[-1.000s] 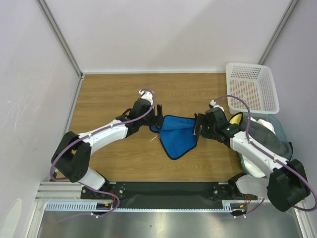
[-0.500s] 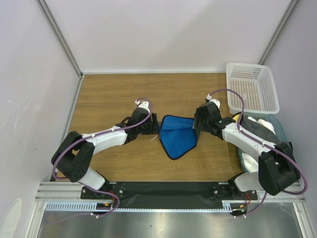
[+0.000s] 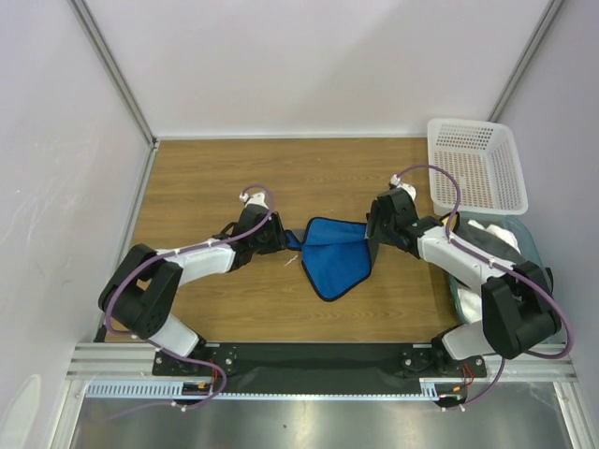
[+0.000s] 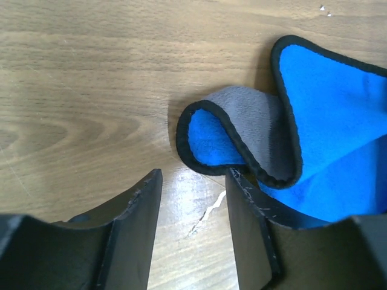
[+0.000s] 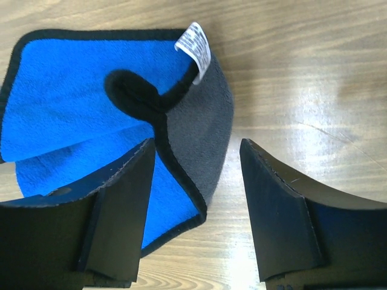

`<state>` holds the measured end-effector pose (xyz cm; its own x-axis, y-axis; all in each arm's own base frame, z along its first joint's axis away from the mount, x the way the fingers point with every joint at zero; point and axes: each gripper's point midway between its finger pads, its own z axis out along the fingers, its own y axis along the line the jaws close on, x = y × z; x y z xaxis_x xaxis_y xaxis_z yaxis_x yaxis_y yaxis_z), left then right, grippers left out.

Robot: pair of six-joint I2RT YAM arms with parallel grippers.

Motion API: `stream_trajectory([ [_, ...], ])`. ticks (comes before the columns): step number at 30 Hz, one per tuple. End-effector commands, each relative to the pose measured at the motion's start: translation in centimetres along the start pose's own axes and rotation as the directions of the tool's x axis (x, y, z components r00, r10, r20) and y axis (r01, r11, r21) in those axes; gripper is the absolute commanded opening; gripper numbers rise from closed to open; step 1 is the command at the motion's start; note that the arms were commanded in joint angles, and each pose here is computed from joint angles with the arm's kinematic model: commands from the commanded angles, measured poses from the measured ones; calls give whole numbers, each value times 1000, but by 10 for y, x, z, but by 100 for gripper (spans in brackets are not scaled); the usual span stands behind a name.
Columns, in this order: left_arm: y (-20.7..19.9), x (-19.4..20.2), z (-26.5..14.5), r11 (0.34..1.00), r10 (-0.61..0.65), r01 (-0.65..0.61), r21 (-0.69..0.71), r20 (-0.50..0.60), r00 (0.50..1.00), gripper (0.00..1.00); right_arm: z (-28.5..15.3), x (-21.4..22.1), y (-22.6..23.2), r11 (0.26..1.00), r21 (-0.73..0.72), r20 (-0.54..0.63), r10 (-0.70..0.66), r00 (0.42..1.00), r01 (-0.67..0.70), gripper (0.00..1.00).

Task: Fold and stack the towels
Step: Flatten out the crumpled towel

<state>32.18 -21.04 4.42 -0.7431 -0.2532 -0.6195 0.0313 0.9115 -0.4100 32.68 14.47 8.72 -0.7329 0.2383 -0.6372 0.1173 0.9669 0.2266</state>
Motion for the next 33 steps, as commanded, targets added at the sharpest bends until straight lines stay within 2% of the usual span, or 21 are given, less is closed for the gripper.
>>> stream_trajectory([
  [1,-9,-8,7,999,-25,24,41,21,999,51,0,-28,16,999,-41,64,-3,998,6,63],
  [10,-1,-4,23,999,-35,35,21,7,999,49,-4,-32,32,995,-96,64,-12,998,18,64],
  [17,-6,-5,32,998,-35,35,52,8,999,41,6,-25,23,998,-26,43,-49,998,50,65],
  [21,-6,-8,34,999,-27,26,44,20,999,34,13,-21,22,998,-16,32,-52,998,53,64],
  [23,-5,-10,35,999,-24,23,39,28,999,21,17,-20,19,998,0,32,-56,998,56,62],
  [25,-8,-14,35,999,-11,10,41,32,999,7,21,-21,15,998,28,36,-64,997,63,55],
  [26,-7,-15,35,999,-6,4,37,32,999,3,23,-23,14,997,32,38,-68,997,67,51],
  [27,-6,-16,35,1000,-2,1,31,32,999,0,24,-23,13,997,39,34,-67,997,66,38],
  [29,-3,-17,32,1000,10,-10,9,33,999,0,23,-28,13,997,45,37,-69,997,68,24],
  [30,-4,-23,27,1000,14,-15,8,48,999,0,21,-30,12,997,51,42,-68,997,66,11],
  [32,2,-23,20,1000,25,-24,-20,49,999,0,15,-40,13,997,54,67,-64,996,60,0],
  [33,1,-28,13,999,25,-24,-23,66,998,0,12,-44,11,996,60,80,-64,995,59,0],
])
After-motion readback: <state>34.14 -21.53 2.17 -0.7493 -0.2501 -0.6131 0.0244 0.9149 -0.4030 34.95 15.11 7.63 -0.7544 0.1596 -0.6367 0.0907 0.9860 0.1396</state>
